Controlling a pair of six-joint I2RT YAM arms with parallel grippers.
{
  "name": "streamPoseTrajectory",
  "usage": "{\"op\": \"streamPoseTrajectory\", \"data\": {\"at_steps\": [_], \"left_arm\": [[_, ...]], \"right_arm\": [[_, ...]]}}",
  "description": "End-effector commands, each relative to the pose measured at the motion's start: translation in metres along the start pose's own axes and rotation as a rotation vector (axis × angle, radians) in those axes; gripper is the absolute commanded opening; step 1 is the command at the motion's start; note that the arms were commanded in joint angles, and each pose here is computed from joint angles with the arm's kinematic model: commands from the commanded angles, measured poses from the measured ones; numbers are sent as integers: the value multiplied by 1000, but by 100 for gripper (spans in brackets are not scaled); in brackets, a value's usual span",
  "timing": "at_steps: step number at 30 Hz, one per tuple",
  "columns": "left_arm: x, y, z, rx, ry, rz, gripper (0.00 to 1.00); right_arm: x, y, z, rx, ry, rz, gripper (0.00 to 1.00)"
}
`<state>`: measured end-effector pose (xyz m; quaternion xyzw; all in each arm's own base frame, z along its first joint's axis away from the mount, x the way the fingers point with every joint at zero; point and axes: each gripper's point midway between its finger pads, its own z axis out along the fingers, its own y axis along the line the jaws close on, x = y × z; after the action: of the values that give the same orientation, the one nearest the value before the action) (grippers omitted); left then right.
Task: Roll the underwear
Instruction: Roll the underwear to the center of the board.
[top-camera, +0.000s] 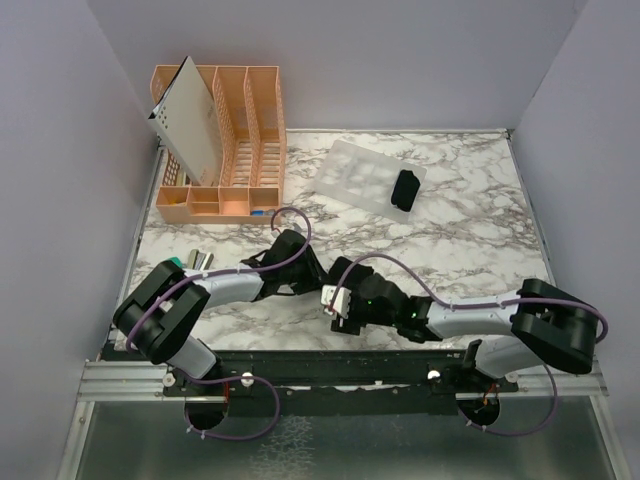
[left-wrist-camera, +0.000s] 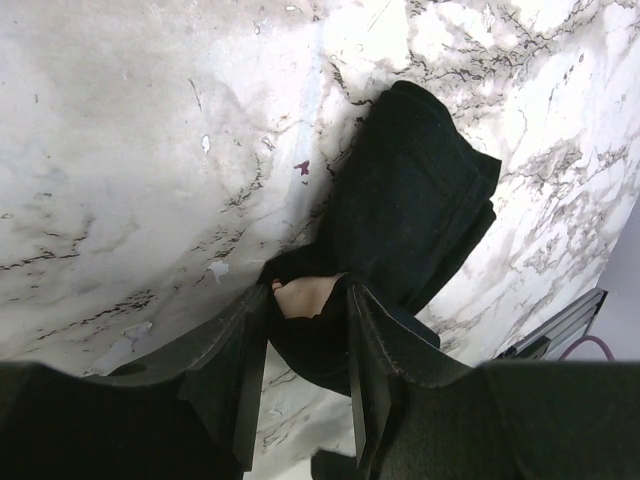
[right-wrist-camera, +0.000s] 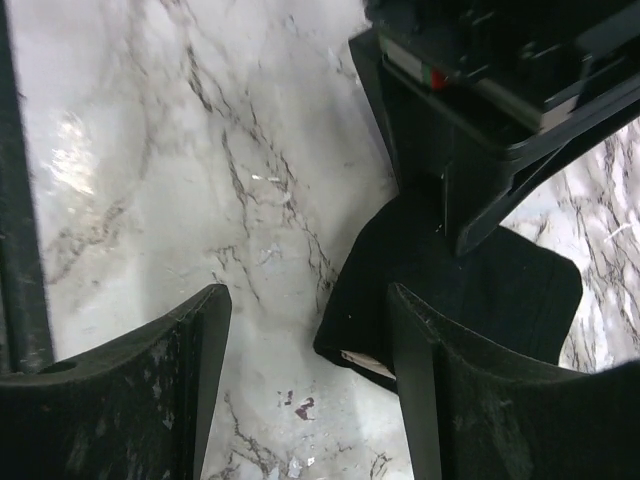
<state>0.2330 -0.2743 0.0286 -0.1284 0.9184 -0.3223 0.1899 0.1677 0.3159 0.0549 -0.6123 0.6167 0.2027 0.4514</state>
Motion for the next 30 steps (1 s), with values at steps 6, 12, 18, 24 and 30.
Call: {"op": "streamPoseTrajectory", "data": {"at_steps": [6,12,18,24,30], "left_arm": [[45,73,-4,-249,154,12,41],[44,72,-5,-247,150,12,41],[44,73,-4,-248,149,11,41],[42,71,-9,-240,130,-1,41],[35,71,-15,-238,107,-31,48]], "right_arm": [[5,-26,12,199,89,-132,67],[-3,-27,11,218,68,-151,67],[19,-24,21,220,142,-144,63],[33,-20,28,226,207,-53,39],[34,-12,26,219,169,11,18]]}}
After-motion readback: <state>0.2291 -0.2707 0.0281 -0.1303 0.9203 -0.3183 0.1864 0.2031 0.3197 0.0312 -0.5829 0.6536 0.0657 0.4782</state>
